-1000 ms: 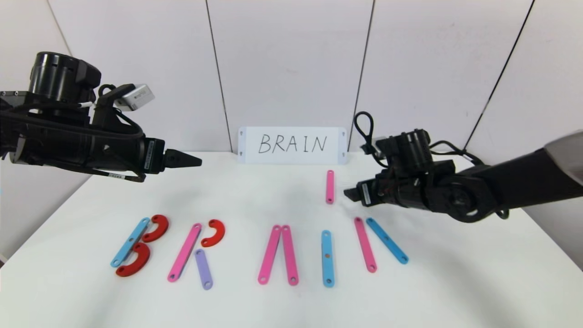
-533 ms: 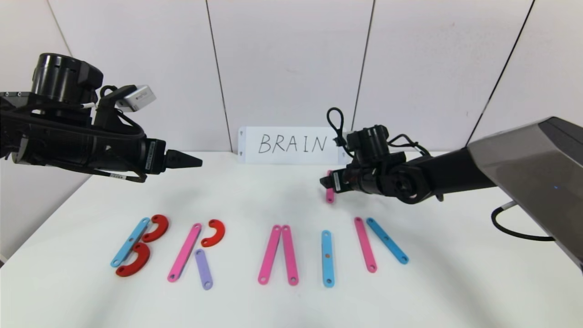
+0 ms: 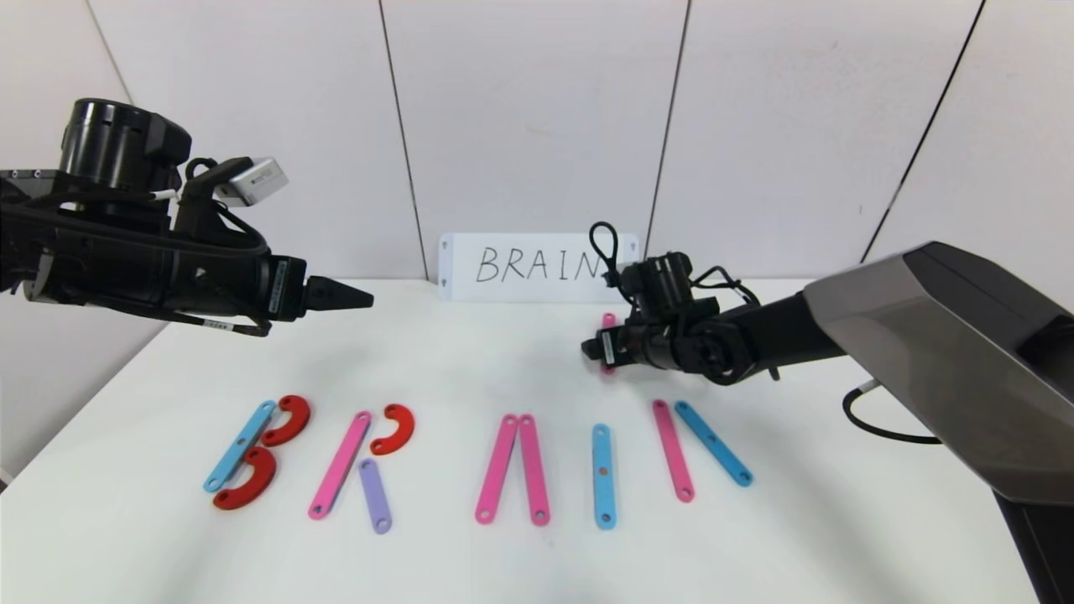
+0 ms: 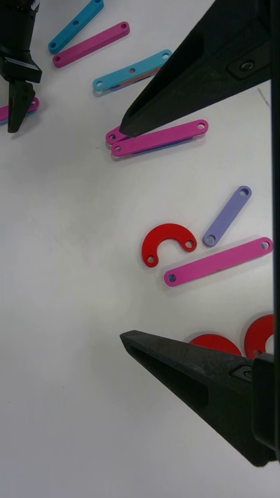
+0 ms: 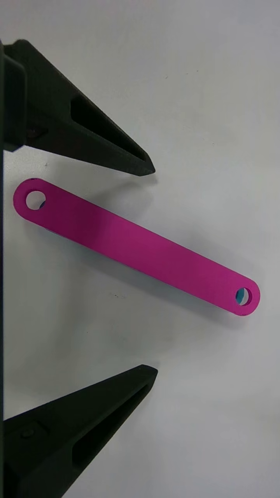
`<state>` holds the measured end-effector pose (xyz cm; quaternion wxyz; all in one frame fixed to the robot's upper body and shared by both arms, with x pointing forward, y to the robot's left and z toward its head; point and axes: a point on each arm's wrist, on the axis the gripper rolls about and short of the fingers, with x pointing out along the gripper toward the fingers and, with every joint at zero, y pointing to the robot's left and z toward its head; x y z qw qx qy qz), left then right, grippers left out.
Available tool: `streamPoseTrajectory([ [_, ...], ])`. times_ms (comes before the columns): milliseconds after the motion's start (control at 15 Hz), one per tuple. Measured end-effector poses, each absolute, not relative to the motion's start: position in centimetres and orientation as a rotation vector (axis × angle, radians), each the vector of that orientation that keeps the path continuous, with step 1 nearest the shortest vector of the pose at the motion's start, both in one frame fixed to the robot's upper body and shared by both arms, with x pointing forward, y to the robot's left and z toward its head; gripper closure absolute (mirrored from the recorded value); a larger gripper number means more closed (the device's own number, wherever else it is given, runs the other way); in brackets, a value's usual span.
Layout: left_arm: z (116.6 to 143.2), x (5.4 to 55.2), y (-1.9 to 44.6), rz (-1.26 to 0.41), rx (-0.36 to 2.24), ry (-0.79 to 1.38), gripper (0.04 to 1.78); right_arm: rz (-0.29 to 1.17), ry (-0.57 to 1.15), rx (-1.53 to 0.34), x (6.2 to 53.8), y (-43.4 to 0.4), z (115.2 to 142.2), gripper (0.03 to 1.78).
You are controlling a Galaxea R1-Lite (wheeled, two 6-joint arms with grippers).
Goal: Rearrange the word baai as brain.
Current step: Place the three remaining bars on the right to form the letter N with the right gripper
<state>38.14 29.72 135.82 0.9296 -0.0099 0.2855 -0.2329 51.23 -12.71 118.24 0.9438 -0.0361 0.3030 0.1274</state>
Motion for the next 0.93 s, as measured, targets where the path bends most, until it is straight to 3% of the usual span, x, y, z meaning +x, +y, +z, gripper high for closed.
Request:
streamPoseTrajectory([
  [267, 135.79, 38.13, 29.69, -0.478, -0.020, 0.586, 0.08, 0.268, 0.621, -0.076, 51.29, -12.19, 117.59, 0.48],
  [533, 135.80, 38.06, 29.56, -0.483, -0.019, 0.586, 0.08, 0.272, 0.624, -0.078, 51.25, -11.98, 117.35, 1.20],
  [667, 135.80, 38.04, 29.55, -0.484, -0.018, 0.585, 0.08, 0.272, 0.625, -0.079, 51.26, -11.99, 117.33, 1.45],
  [933, 135.83, 38.02, 29.52, -0.484, -0.018, 0.585, 0.08, 0.270, 0.629, -0.078, 51.18, -12.04, 117.46, 1.51],
])
